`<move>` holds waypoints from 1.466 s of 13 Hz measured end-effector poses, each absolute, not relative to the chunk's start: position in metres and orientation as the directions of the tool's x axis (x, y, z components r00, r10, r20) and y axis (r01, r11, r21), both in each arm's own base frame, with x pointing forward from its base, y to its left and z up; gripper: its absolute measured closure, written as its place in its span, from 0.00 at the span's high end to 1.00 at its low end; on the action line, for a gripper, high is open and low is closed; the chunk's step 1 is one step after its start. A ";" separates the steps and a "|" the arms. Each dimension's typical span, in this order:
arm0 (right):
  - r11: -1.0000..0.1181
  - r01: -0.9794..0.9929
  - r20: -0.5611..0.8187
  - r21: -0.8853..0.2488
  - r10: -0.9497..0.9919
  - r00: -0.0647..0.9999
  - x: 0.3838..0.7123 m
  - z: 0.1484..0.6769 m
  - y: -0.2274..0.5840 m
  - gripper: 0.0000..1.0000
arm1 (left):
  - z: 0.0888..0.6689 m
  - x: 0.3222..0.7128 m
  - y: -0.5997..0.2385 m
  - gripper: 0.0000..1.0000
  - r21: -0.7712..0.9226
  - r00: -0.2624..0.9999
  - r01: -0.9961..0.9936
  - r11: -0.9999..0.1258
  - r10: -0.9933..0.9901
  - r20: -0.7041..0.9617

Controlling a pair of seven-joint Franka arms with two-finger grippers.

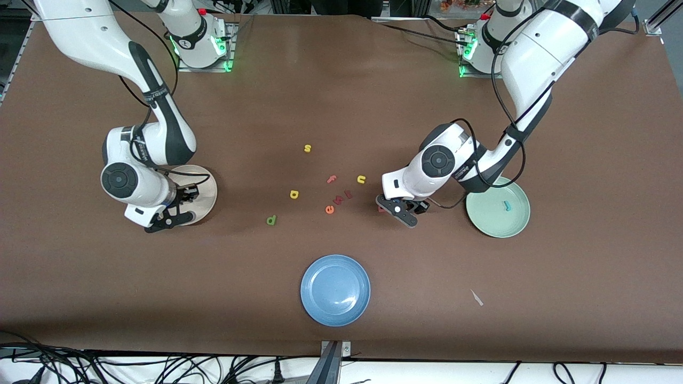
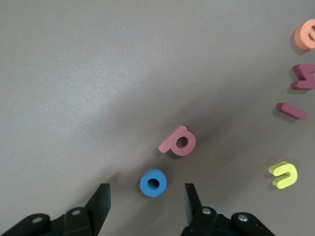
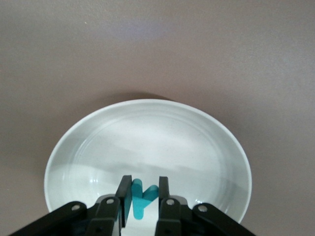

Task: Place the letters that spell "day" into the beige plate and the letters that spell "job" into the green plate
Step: 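Place the cyan y on the beige plate while the left gripper reaches letters, then grasp the blue o with the left gripper while the right gripper reaches letters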

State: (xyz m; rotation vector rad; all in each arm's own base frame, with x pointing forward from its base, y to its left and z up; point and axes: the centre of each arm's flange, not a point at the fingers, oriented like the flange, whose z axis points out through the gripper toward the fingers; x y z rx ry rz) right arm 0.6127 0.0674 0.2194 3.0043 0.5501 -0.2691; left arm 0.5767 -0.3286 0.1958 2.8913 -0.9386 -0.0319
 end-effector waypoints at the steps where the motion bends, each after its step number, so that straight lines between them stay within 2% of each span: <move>1: -0.926 0.375 -0.186 0.039 0.362 0.914 0.613 0.219 0.068 0.29 | 0.192 0.576 -0.329 0.67 0.102 0.806 -0.589 -0.802 -0.591 0.010; 2: -0.923 0.383 -0.186 0.037 0.370 0.910 0.612 0.219 0.070 0.31 | 0.190 0.575 -0.330 0.67 0.101 0.804 -0.593 -0.799 -0.595 0.011; 5: -0.917 0.397 -0.185 0.033 0.384 0.904 0.611 0.219 0.079 0.57 | 0.186 0.574 -0.331 0.65 0.081 0.787 -0.615 -0.784 -0.617 0.011; 9: -0.912 0.410 -0.181 0.021 0.400 0.899 0.609 0.220 0.096 0.99 | 0.178 0.572 -0.331 0.64 0.049 0.762 -0.646 -0.761 -0.647 0.007; 19: -0.986 0.164 -0.108 -0.017 0.165 0.980 0.611 0.242 0.199 1.00 | 0.176 0.568 -0.337 0.61 0.051 0.755 -0.655 -0.754 -0.656 0.006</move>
